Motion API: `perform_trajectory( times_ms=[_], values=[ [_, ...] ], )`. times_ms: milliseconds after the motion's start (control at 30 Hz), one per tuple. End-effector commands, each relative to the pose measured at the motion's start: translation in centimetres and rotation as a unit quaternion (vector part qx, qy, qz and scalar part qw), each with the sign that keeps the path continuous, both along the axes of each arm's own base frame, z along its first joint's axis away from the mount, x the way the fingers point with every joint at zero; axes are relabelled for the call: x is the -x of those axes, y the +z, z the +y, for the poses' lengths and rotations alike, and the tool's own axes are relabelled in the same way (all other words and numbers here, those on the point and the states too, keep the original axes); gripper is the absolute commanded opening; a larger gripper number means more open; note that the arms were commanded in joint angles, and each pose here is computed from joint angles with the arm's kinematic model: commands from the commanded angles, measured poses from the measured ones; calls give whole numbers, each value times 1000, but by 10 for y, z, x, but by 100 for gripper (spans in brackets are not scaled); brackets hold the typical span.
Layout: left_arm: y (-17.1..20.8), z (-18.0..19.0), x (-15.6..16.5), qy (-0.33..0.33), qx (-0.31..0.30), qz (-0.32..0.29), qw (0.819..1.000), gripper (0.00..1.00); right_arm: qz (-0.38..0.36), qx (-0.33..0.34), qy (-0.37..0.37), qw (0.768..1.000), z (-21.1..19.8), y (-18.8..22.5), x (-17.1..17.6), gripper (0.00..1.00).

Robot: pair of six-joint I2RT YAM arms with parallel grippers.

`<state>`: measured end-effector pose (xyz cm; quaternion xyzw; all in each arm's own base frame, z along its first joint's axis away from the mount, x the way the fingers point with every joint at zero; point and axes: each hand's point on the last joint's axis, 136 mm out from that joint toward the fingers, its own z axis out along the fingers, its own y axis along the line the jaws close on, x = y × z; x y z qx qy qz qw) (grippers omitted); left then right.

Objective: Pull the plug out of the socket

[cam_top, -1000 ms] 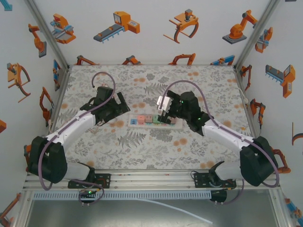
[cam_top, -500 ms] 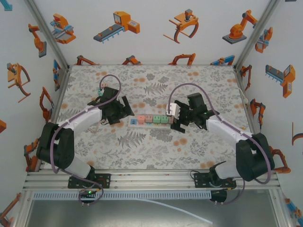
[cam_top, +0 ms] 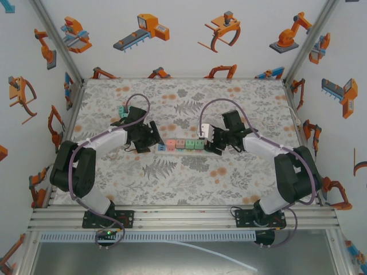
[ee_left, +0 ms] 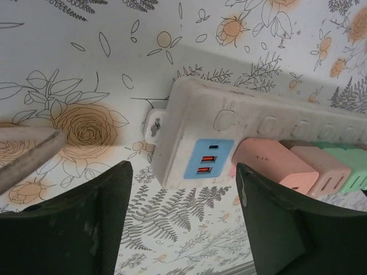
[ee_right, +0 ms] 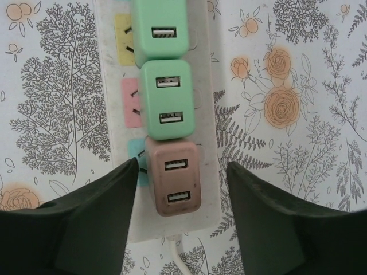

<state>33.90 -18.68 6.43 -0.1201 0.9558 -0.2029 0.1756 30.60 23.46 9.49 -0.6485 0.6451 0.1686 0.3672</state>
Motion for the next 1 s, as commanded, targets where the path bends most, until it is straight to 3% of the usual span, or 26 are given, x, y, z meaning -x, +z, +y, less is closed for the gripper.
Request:
perform_trajectory(
  times_ms=[0, 600, 967],
  values=[
    [-1, 0, 1, -10, 2, 8, 1000, 60, -5, -11, 12, 1000, 4, 8, -4, 53],
    [-34, -5, 6, -13, -1, 59, 998, 42, 31, -29, 50, 998, 13, 18, 5, 36],
    [-38, 5, 6, 7, -22, 61, 998, 41, 25, -35, 52, 998, 18, 40, -3, 28]
  ],
)
